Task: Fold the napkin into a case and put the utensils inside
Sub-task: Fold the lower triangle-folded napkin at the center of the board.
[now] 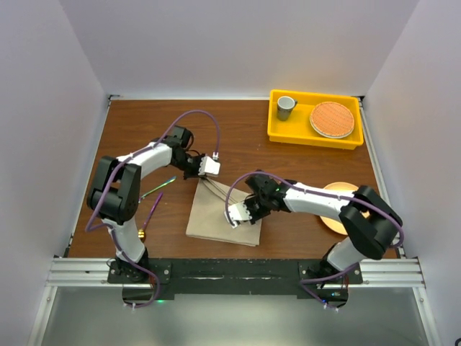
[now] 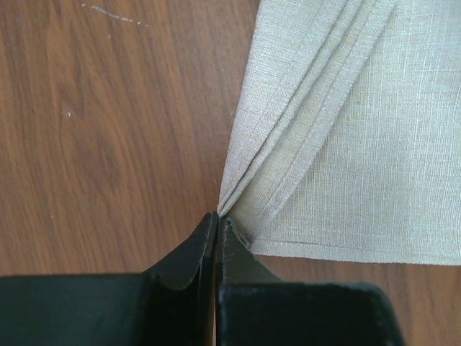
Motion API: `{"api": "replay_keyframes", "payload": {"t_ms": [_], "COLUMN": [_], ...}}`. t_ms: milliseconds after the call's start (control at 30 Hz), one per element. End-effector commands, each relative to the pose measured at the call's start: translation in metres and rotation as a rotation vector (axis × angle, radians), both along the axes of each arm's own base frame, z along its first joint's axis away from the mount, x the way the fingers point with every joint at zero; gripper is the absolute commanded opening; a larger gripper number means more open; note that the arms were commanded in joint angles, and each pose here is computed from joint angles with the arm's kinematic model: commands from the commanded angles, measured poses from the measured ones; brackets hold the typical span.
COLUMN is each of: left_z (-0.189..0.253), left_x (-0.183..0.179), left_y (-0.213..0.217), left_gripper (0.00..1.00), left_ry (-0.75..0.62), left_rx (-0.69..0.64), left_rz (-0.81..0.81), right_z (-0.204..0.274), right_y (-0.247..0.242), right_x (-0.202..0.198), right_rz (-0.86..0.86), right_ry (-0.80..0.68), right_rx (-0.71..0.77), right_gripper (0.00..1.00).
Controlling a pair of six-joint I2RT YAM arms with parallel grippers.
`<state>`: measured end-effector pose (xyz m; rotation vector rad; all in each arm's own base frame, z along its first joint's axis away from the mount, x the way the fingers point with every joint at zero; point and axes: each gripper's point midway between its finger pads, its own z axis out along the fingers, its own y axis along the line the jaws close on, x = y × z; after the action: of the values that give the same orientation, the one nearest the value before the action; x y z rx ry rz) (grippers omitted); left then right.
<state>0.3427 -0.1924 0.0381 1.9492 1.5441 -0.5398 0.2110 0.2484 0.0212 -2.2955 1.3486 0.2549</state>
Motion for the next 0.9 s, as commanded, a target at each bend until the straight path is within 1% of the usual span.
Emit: {"api": "replay_keyframes", "payload": {"t_ms": [0, 100, 167, 367, 467, 500, 567, 600, 633, 700, 767, 800, 867], "left_z": [0.024, 0.031, 0.038, 0.061, 0.069, 0.064, 0.067, 0.059, 0.062, 0.053, 0.048, 0.037, 0.031], "left_x": [0.022, 0.028, 0.028, 0.018, 0.002, -0.011, -0.024, -0.038, -0.043, -0.060, -0.070, -0.083, -0.090], "left_y": [0.005, 0.009, 0.009, 0.006, 0.007, 0.006, 0.007, 0.006, 0.006, 0.004, -0.002, -0.002, -0.012], "left_gripper": [0.00, 0.00, 0.00, 0.00, 0.00, 0.00, 0.00, 0.00, 0.00, 0.00, 0.00, 0.00, 0.00], "left_ry": [-0.046, -0.058, -0.070, -0.050, -0.026, 0.010, 0.014, 0.049, 0.043, 0.081, 0.097, 0.148, 0.129], "left_rx": [-0.040, -0.047, -0.052, -0.073, -0.066, -0.057, -0.045, -0.034, -0.036, -0.026, -0.031, -0.023, -0.021], "left_rz": [0.073, 0.098, 0.105, 0.142, 0.155, 0.157, 0.158, 0.163, 0.171, 0.194, 0.207, 0.231, 0.233], "right_z": [0.010, 0.022, 0.030, 0.050, 0.059, 0.055, 0.059, 0.054, 0.052, 0.045, 0.036, 0.033, 0.024], "right_y": [-0.009, -0.009, -0.007, -0.007, -0.014, -0.019, -0.026, -0.031, -0.034, -0.041, -0.045, -0.044, -0.045], "right_x": [0.042, 0.059, 0.062, 0.053, 0.043, 0.035, 0.030, 0.023, 0.021, 0.015, 0.011, 0.011, 0.010], "right_rz": [-0.094, -0.128, -0.131, -0.103, -0.090, -0.072, -0.060, -0.048, -0.046, -0.042, -0.046, -0.052, -0.064], "right_ry": [-0.034, -0.034, -0.034, -0.018, -0.014, 0.000, -0.012, -0.001, 0.000, 0.011, 0.024, 0.025, 0.041], "right_rx": [-0.014, 0.009, 0.028, 0.055, 0.053, 0.036, 0.038, 0.027, 0.024, 0.015, 0.007, 0.011, 0.009], "right_gripper": [0.00, 0.00, 0.00, 0.00, 0.00, 0.00, 0.00, 0.00, 0.00, 0.00, 0.00, 0.00, 0.00]}}
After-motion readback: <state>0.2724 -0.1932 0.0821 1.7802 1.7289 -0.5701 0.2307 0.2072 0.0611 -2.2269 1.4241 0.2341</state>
